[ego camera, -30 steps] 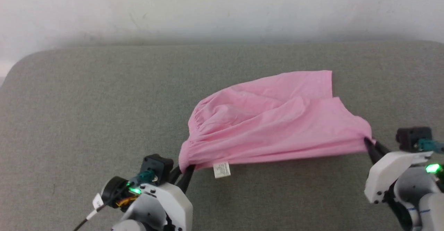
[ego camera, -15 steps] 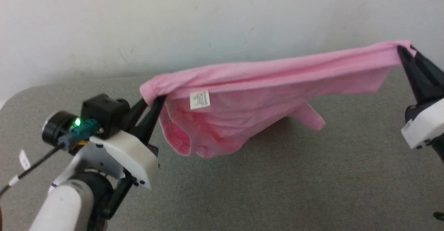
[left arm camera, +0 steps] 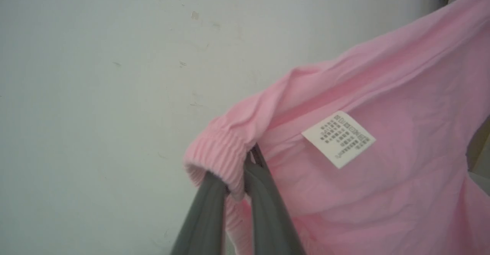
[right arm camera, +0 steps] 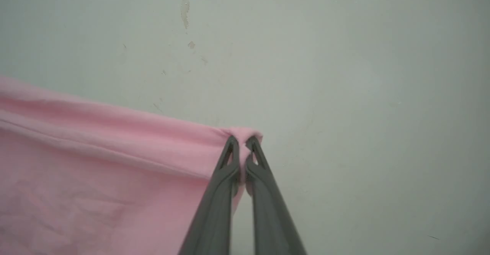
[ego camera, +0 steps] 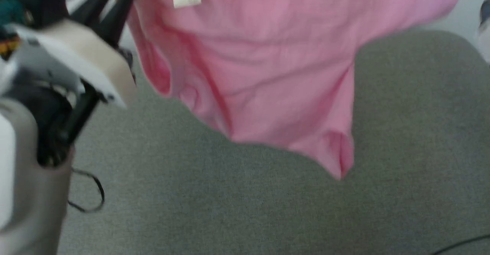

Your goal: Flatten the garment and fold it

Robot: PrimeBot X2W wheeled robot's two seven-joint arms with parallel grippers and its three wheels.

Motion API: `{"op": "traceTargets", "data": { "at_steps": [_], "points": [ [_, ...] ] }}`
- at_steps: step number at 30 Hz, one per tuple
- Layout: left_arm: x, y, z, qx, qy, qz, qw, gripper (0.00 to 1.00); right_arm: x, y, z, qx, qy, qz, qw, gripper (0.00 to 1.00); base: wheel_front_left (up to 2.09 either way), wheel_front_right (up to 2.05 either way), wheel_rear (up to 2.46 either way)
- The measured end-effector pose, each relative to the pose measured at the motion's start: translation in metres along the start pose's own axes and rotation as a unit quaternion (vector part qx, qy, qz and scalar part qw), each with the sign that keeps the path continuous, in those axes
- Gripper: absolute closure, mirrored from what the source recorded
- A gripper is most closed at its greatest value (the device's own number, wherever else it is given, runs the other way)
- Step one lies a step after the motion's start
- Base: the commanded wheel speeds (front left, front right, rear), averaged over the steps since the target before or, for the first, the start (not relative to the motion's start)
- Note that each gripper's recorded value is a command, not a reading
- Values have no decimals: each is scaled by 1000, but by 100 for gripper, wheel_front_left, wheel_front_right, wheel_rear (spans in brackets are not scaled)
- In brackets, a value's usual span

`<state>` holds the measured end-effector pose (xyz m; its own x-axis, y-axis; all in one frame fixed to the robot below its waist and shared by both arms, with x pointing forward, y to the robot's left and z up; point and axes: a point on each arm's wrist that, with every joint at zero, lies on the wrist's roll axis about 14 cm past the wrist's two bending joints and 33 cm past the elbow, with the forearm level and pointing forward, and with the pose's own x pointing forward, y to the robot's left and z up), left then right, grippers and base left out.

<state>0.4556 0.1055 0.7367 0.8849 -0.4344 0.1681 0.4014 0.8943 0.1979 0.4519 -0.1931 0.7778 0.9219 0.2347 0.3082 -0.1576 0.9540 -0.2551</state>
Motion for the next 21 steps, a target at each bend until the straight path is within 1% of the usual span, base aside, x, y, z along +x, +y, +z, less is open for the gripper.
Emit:
{"op": "traceTargets", "data": {
  "at_steps": [7,12,15,18,21],
  "points": [
    [77,39,-16,8,16,10,1000,100,74,-20,-12,-39,-18,-8,999,100,0,0,0],
    [130,65,-42,9,21,27,999,100,122,-27,-46,-47,-15,-17,999,100,0,0,0],
    [158,72,-71,-7,32,33,999,100,144,-26,-81,-48,1,-19,999,100,0,0,0],
    [178,74,-111,-23,52,36,998,100,157,-19,-128,-41,33,-14,998,100,0,0,0],
    [188,72,-161,-36,85,37,995,100,161,-7,-180,-28,72,-5,997,100,0,0,0]
  ]
}}
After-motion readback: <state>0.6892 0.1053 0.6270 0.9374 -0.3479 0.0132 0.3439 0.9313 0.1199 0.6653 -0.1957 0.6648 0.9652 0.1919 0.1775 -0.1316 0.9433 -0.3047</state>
